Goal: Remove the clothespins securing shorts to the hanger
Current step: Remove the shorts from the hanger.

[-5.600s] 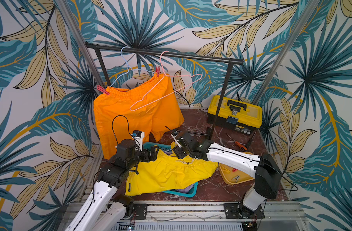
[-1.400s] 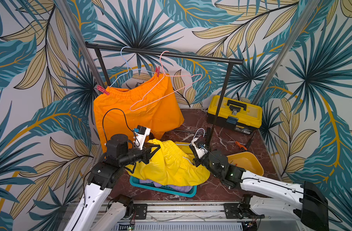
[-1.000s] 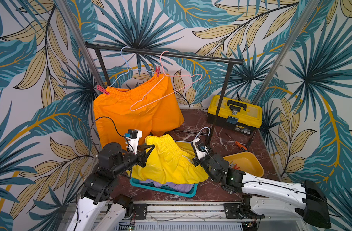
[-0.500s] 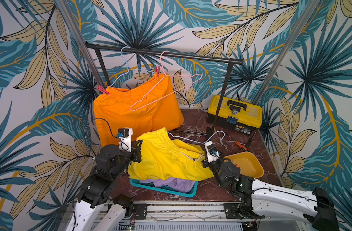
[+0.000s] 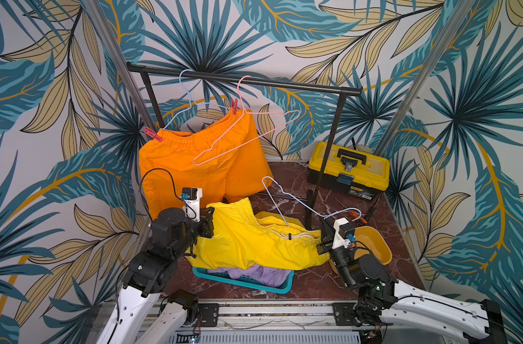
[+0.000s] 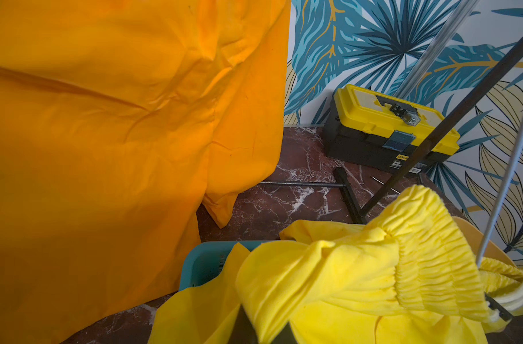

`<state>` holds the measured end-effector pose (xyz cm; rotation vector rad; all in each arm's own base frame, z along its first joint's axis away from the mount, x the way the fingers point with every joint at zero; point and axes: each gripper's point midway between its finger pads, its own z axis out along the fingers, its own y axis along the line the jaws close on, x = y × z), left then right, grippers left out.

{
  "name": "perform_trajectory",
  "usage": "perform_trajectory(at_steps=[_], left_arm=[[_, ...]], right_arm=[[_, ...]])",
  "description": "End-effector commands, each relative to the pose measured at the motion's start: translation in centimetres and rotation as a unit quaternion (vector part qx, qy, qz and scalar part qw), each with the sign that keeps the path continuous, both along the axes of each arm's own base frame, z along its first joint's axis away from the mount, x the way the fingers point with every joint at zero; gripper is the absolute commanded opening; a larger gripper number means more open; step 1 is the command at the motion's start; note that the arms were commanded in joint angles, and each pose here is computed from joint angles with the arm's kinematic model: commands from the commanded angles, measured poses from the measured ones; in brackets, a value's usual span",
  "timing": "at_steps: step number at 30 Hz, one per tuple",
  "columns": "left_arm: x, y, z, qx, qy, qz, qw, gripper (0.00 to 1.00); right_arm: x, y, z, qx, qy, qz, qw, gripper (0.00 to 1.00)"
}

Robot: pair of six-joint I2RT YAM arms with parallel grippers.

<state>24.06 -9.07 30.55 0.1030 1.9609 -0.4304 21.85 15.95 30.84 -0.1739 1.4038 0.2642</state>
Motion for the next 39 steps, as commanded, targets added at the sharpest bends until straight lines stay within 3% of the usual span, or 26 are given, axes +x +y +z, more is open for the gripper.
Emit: perform_trajectory(at_steps=[1,8,14,17,19,24,29,34,39], left_arm=[[-0.3,-0.2,-1.9,-0.015,0.017,-0.003,1.000,0.00],[0.0,0.1,-6.5,-0.003,0.072,0.015,0.997,0.00],[0.4,1.3,-9.6,-0.005,0.112,0.068,0.991,0.00],[0.6,1.6,-11.7,-0.002,0.140,0.092,0.986,0.00],[0.7,1.5,-12.9,0.007,0.153,0.098,0.983,0.09],[0.8,1.6,-15.0,0.046,0.168,0.116,0.978,0.10],[1.2,1.3,-16.0,0.045,0.170,0.115,0.978,0.13],[1.7,-0.1,-18.1,0.053,0.202,0.092,0.974,0.37],[2.2,-0.7,-16.8,0.059,0.191,0.085,0.976,0.74]], right_arm=[[-0.8,0.7,4.9,0.058,-0.048,0.038,0.996,0.00],[-0.2,4.9,8.7,0.075,-0.065,0.089,0.991,0.00],[0.2,6.8,10.1,0.081,-0.069,0.110,0.988,0.00],[0.2,7.1,10.5,0.082,-0.070,0.112,0.988,0.00],[0.2,7.0,10.6,0.081,-0.070,0.112,0.988,0.00],[-0.5,6.1,11.6,0.092,-0.078,0.117,0.986,0.00],[-1.1,4.8,12.7,0.092,-0.086,0.115,0.985,0.00],[-1.5,3.8,12.6,0.090,-0.086,0.110,0.986,0.00],[-1.7,3.3,12.2,0.081,-0.079,0.109,0.988,0.00]])
